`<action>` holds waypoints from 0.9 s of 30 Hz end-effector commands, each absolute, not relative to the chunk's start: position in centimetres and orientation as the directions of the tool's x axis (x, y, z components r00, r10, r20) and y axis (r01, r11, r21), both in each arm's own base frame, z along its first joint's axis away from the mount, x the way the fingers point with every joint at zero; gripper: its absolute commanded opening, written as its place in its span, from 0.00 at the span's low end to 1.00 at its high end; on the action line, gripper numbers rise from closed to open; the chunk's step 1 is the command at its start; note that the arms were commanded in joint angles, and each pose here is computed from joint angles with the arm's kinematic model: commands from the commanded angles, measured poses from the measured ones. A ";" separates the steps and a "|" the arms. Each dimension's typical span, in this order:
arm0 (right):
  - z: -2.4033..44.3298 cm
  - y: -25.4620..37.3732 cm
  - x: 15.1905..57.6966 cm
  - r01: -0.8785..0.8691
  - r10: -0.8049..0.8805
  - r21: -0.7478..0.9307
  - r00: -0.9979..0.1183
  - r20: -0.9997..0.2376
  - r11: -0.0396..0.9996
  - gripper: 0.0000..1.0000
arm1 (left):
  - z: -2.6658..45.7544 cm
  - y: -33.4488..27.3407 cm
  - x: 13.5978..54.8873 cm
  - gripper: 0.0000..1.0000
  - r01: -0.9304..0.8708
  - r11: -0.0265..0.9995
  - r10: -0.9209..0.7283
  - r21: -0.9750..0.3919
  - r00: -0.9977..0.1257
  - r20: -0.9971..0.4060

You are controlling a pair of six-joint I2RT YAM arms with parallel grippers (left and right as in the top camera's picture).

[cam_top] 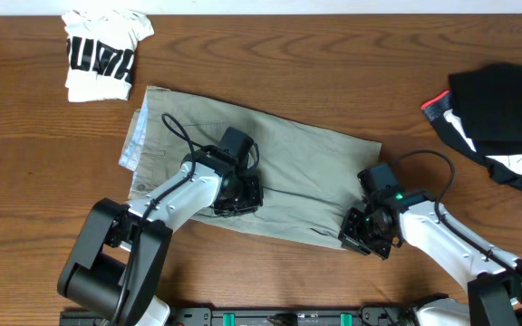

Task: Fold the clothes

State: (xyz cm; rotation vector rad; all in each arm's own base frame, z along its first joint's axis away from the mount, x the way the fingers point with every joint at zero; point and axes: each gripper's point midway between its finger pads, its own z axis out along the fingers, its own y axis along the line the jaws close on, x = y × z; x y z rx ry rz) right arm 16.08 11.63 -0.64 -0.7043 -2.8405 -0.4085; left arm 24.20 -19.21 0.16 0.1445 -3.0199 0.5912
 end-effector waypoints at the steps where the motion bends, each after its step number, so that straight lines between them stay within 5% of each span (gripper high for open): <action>1: -1.3 8.8 16.0 0.514 0.492 0.091 -0.851 0.184 0.853 0.01 | -1.5 -17.8 23.7 0.06 -0.131 0.943 -0.105 -0.305 -0.989 0.099; 8: -0.8 6.6 16.4 0.589 0.572 0.050 -0.799 0.185 0.807 0.01 | -1.7 -15.4 23.8 0.06 -0.202 0.945 -0.173 -0.258 -0.976 0.132; 13: 1.6 10.3 18.8 0.444 0.398 0.315 -0.895 0.201 0.839 0.01 | -1.7 -15.0 23.7 0.06 -0.211 0.945 -0.179 -0.252 -0.974 0.141; 27: 9.8 11.4 23.2 0.306 0.367 0.477 -0.930 -0.037 0.824 0.01 | -1.7 -14.9 23.4 0.06 -0.213 0.946 -0.180 -0.245 -0.972 0.150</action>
